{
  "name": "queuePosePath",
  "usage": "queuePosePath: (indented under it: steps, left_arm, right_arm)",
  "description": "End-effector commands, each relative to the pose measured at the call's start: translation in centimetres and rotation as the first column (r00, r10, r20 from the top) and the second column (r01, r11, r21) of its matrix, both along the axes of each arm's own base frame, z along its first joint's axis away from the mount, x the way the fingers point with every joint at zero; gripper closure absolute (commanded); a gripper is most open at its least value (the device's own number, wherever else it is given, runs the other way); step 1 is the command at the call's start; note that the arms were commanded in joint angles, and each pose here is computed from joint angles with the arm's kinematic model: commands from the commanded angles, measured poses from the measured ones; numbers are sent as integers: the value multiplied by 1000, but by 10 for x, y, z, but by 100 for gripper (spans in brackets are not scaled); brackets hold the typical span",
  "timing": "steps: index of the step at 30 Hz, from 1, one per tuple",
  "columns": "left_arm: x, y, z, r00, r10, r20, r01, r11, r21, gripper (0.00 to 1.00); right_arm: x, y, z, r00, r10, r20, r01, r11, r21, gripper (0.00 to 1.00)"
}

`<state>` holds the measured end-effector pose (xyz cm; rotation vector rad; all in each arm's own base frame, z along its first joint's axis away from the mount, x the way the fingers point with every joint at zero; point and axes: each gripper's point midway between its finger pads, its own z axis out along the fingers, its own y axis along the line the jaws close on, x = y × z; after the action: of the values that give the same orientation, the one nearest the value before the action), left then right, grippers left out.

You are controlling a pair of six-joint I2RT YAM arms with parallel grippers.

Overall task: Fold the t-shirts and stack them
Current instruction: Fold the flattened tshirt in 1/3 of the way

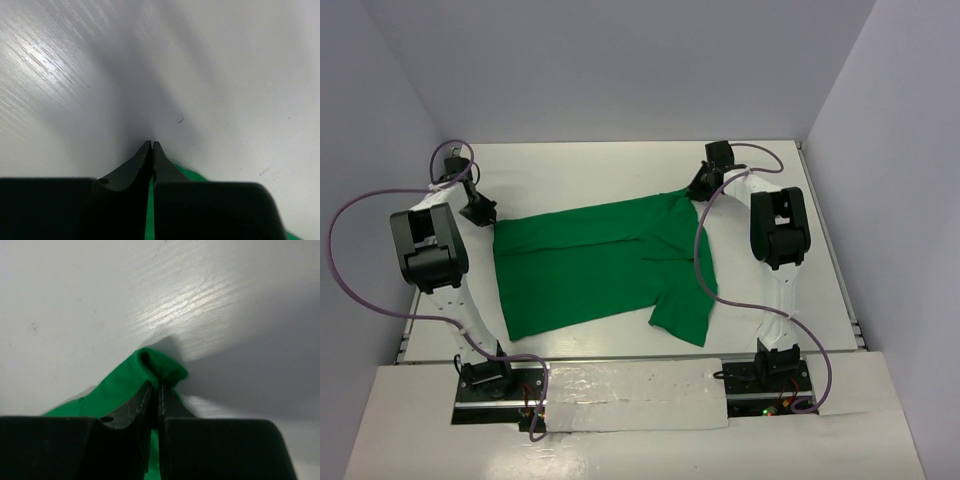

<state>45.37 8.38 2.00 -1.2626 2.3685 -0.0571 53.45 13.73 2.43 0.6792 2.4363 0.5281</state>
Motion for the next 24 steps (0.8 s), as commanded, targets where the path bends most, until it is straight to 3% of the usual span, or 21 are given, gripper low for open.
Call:
queuePosePath:
  steps: [1, 3, 5, 6, 7, 8, 10, 13, 19, 24]
  left_arm:
    - [9, 5, 48, 992, -6, 123, 2, 1000, 30, 90]
    - [5, 7, 52, 991, 6, 136, -11, 999, 34, 90]
    - [1, 12, 62, 988, 22, 152, -29, 998, 47, 78]
    - [-1, 15, 64, 988, 27, 152, -35, 998, 49, 63]
    - [-4, 17, 66, 989, 33, 147, -41, 998, 49, 39]
    - [-6, 20, 66, 990, 38, 138, -45, 998, 48, 23]
    - [-7, 17, 64, 991, 26, 134, -31, 999, 30, 8]
    - [-8, 15, 62, 990, 16, 143, -18, 1000, 9, 7]
    - [-9, 7, 39, 995, -2, 101, 5, 999, -32, 32]
    - [-6, -2, 26, 996, -28, 90, 34, 998, -58, 37]
  right_arm:
    - [8, -1, 30, 997, -16, 69, 18, 1000, -17, 91]
    - [7, -1, 28, 998, -15, 67, 16, 1000, -19, 91]
    - [6, 0, 25, 998, -11, 64, 11, 1000, -14, 91]
    - [5, 0, 24, 998, -9, 63, 10, 1000, -9, 91]
    - [4, 1, 23, 998, -7, 61, 7, 1000, -5, 91]
    - [4, 2, 24, 998, -6, 63, 6, 1000, -1, 91]
    - [4, 4, 25, 998, -2, 68, 2, 1000, 5, 91]
    - [5, 4, 28, 997, 4, 74, -4, 1000, 8, 91]
    - [6, 6, 35, 996, 11, 86, -12, 1000, 15, 91]
    - [6, 6, 34, 996, 10, 85, -12, 1000, 17, 91]
